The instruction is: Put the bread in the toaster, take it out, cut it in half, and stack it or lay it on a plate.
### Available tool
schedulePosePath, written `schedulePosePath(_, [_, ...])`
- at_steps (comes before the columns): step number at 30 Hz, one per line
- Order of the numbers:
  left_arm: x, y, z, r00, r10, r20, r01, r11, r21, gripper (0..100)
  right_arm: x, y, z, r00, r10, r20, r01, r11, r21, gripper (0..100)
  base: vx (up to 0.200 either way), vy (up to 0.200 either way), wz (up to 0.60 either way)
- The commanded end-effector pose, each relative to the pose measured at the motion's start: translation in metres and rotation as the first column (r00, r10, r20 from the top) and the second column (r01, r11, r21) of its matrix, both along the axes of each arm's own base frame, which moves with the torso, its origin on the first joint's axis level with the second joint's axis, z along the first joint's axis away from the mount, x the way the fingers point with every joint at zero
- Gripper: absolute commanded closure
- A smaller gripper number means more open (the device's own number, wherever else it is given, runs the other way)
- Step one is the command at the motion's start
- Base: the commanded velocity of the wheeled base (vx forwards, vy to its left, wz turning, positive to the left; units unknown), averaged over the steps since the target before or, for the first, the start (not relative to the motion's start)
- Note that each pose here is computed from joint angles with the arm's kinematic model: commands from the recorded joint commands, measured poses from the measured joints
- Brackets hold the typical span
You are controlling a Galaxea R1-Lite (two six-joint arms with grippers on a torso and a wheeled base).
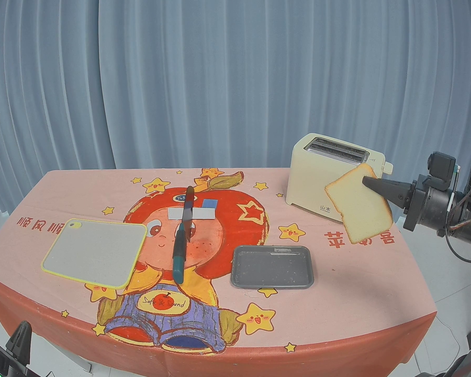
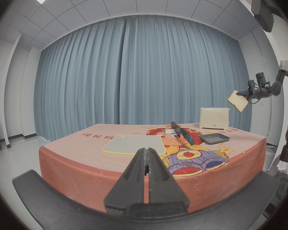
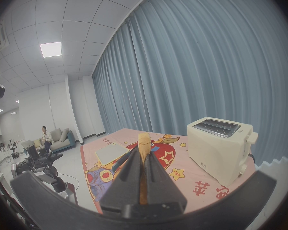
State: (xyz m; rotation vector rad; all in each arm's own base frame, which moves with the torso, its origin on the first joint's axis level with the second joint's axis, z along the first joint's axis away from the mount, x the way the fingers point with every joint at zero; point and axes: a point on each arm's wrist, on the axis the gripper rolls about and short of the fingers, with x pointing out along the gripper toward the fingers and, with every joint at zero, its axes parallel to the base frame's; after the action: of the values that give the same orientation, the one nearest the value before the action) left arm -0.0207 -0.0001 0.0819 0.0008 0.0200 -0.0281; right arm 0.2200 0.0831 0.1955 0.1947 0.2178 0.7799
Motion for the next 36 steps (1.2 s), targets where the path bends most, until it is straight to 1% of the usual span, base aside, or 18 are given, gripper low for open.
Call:
schedulePosePath(1, [0.001,0.000,-0.005,1.000,0.002,-0.018,-0.002,1.000,0.001,100,0.001,0.000,-0.005,1.000,0.000,-0.019,-0.001,1.000,-0.006,100,0.000,0.000,0.00])
schedulePosePath(5, [0.001,0.000,-0.005,1.000,0.001,-0.018,-0.001,1.000,-0.002,100,0.001,0.001,-0.008,1.000,0.003,-0.029,-0.003,1.000,-0.008,100,0.000,0.000,0.00])
schedulePosePath(9, [0.001,0.000,-0.005,1.000,0.001,-0.018,-0.001,1.000,-0.004,100,0.002,0.003,-0.010,0.999,0.010,-0.032,-0.011,1.000,-0.015,100,-0.200,0.000,0.00])
schedulePosePath(14, [0.001,0.000,-0.005,1.000,0.002,-0.018,-0.002,1.000,-0.001,100,0.000,0.002,-0.008,1.000,0.011,-0.029,-0.011,1.000,-0.008,100,-0.200,0.000,0.00])
schedulePosePath(33, [0.001,0.000,-0.005,1.000,0.005,-0.018,-0.005,1.000,-0.003,100,-0.013,0.004,-0.007,0.999,0.036,-0.016,-0.036,0.999,-0.010,100,0.000,0.000,0.00])
schedulePosePath(36, [0.001,0.000,-0.005,1.000,0.005,-0.018,-0.005,1.000,-0.003,100,-0.015,0.005,-0.004,0.999,0.043,-0.003,-0.043,0.999,-0.007,100,0.000,0.000,0.00])
